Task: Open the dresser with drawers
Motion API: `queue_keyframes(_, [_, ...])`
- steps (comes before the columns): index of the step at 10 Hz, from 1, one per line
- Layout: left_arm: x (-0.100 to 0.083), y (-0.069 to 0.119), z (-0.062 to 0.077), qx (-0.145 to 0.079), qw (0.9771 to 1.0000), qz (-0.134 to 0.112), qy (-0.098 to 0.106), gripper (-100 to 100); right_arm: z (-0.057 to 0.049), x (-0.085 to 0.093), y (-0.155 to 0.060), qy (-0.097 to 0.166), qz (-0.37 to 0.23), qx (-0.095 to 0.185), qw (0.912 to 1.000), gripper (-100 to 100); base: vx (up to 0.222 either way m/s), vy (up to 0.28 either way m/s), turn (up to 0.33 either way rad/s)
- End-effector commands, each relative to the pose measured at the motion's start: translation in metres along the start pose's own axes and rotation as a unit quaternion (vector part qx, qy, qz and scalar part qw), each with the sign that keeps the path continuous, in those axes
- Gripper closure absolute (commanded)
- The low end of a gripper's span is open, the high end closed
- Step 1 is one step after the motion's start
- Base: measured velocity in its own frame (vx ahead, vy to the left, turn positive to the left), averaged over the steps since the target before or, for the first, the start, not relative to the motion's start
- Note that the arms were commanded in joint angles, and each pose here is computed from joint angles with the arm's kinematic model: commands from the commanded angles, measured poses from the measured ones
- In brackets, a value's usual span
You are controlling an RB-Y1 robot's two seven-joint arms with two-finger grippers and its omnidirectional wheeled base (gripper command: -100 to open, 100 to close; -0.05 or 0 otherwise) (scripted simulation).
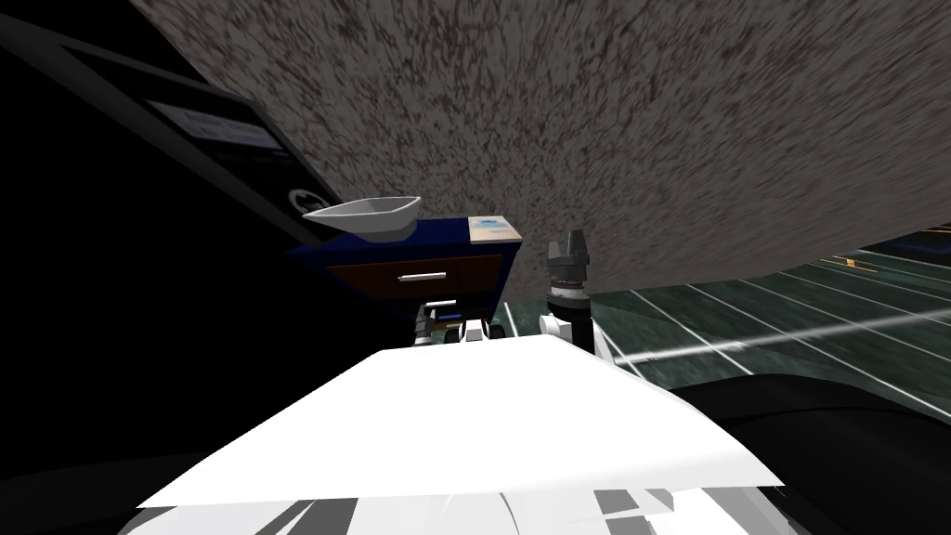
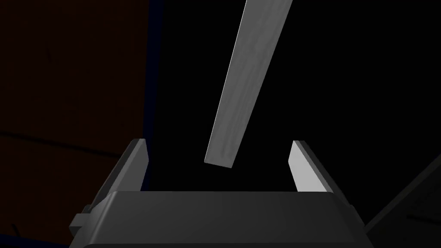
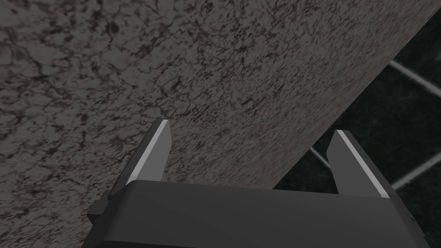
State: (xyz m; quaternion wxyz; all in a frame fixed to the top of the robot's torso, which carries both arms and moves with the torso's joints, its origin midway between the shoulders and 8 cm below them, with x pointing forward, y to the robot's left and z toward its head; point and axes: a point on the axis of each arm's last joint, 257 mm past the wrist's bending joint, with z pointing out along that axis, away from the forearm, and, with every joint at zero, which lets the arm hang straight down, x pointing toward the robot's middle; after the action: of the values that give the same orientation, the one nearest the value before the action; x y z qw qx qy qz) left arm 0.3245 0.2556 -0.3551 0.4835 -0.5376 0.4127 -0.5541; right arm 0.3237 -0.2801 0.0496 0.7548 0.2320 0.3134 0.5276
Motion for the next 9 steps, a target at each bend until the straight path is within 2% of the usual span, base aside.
queue_keyframes(1, [0.000, 0.000, 0.001, -0.001, 1.0000, 0.000, 0.000, 100, 0.000, 0.000, 0.000, 0.000, 0.000, 0.000, 1.0000, 0, 0.011, 0.000, 0.001])
queue_keyframes(2, [0.000, -0.003, -0.007, -0.001, 1.0000, 0.000, 0.001, 100, 0.000, 0.000, 0.000, 0.000, 0.000, 0.000, 1.0000, 0, -0.102, -0.018, 0.022])
queue_keyframes(5, [0.000, -0.006, -0.016, -0.001, 1.0000, 0.000, 0.003, 100, 0.000, 0.000, 0.000, 0.000, 0.000, 0.000, 1.0000, 0, -0.174, -0.004, 0.015])
queue_keyframes(6, [0.000, -0.006, -0.013, -0.001, 1.0000, 0.000, 0.003, 100, 0.000, 0.000, 0.000, 0.000, 0.000, 0.000, 1.0000, 0, -0.091, 0.006, 0.002])
queue_keyframes(7, [0.000, -0.001, -0.009, -0.003, 1.0000, 0.001, 0.001, -100, 0.000, 0.000, 0.000, 0.000, 0.000, 0.000, 1.0000, 0, 0.052, -0.015, -0.021])
queue_keyframes(9, [0.000, 0.004, -0.004, -0.003, 1.0000, 0.001, 0.000, -100, 0.000, 0.000, 0.000, 0.000, 0.000, 0.000, 1.0000, 0, 0.139, 0.007, -0.012])
